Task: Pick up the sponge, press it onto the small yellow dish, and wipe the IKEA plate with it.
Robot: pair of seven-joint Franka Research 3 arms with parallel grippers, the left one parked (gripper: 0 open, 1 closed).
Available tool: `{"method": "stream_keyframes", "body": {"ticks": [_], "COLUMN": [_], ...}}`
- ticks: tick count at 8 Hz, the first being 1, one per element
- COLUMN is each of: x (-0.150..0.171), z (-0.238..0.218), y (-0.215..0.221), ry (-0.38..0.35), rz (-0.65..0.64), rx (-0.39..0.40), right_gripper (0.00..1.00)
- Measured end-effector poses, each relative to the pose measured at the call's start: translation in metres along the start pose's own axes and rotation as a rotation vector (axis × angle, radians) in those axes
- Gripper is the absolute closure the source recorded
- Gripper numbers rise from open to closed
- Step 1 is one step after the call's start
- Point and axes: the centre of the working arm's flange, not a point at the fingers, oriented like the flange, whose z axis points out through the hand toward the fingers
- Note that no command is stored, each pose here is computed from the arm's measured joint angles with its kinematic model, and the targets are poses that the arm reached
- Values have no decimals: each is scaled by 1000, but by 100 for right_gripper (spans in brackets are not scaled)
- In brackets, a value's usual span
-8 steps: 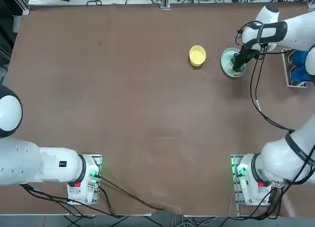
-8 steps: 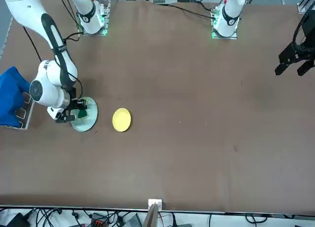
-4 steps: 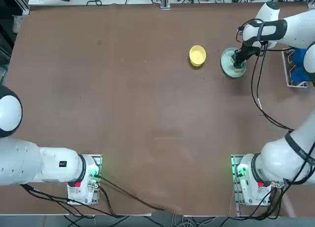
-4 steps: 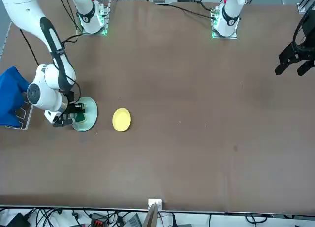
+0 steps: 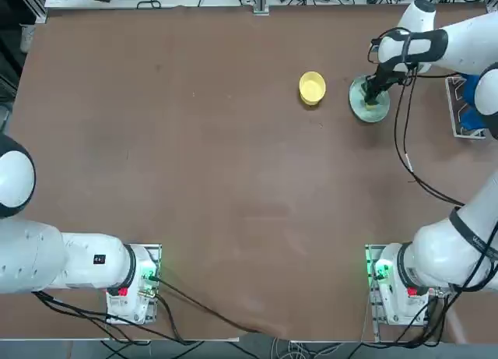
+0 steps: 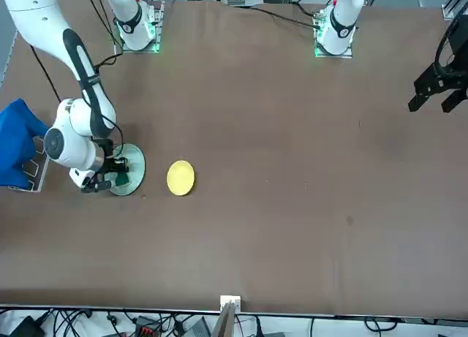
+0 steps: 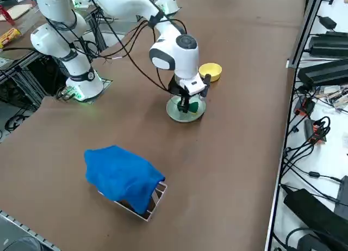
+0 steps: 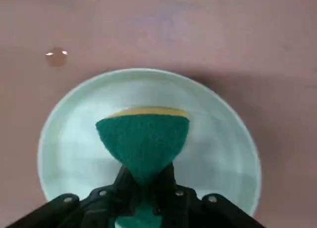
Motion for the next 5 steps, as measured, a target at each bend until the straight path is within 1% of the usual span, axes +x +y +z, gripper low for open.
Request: {"method": "stream_keyframes", "body": {"ticks": [3, 5], "x": [2, 0], "z": [4, 5], "y": [-32, -34], "ry": [-8, -12], "rz": [14, 16], "rx": [10, 11], "right_gripper": [83, 83]}}
